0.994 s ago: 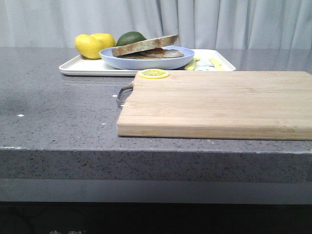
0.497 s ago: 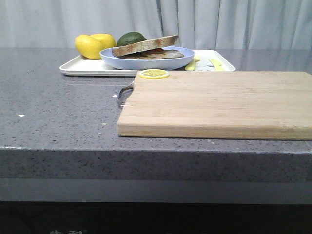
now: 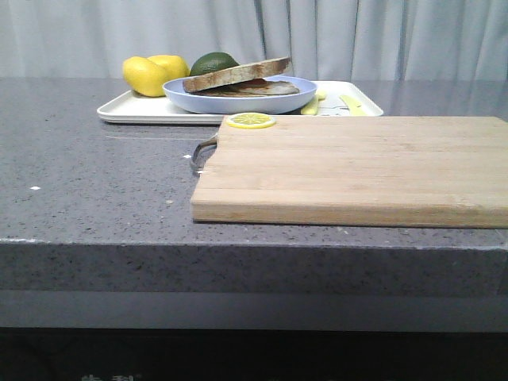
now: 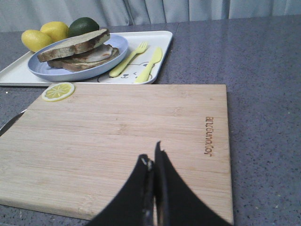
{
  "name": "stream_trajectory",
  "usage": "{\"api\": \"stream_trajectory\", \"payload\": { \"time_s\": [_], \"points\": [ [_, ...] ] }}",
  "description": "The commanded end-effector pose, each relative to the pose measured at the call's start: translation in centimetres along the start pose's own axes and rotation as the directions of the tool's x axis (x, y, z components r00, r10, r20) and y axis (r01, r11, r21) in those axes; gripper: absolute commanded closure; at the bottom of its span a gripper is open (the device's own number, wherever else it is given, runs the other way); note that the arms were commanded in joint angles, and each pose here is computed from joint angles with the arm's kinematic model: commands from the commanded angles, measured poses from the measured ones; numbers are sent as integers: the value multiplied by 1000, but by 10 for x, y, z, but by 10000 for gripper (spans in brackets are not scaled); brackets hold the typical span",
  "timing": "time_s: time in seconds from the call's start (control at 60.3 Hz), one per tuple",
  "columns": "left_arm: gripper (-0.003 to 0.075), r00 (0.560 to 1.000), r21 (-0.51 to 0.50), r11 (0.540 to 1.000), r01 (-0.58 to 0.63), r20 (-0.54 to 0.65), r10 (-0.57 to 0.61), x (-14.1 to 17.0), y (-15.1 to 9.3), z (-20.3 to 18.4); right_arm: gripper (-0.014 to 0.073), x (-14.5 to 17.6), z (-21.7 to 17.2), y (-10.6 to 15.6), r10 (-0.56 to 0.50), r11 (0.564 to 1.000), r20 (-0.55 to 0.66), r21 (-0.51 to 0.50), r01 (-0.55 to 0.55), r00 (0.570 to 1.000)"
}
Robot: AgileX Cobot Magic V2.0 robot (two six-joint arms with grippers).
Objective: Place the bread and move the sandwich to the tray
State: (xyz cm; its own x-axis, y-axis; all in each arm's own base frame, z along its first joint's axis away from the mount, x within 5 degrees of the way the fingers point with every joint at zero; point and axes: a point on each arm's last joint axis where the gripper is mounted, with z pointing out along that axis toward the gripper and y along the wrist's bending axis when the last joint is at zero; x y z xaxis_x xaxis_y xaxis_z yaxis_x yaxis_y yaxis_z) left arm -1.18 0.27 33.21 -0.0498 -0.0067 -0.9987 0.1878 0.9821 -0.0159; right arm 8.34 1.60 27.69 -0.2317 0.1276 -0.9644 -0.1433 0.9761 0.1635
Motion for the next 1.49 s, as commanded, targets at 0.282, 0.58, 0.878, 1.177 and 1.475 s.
{"api": "stream_trajectory", "payload": {
  "time_s": [0.282,0.58,0.878,1.177,1.475],
  "points": [
    [741,1000,-5,1000,7,-4,-7,11,0,14,655,-12,-2,0,5,1000,57,9,-6,998],
    [741,990,-1,1000,6,142,-6,1,0,16,655,-12,-2,0,5,1000,55,8,-6,998],
    [741,968,-132,991,20,252,14,32,3,37,655,-11,-2,1,5,1000,48,6,-6,999],
    [741,995,-144,989,21,98,-7,84,7,60,655,-11,-2,1,5,1000,47,5,-6,999],
    [741,998,-142,989,39,63,-30,124,9,72,655,-11,-2,1,5,1000,47,5,-6,999]
  ]
}}
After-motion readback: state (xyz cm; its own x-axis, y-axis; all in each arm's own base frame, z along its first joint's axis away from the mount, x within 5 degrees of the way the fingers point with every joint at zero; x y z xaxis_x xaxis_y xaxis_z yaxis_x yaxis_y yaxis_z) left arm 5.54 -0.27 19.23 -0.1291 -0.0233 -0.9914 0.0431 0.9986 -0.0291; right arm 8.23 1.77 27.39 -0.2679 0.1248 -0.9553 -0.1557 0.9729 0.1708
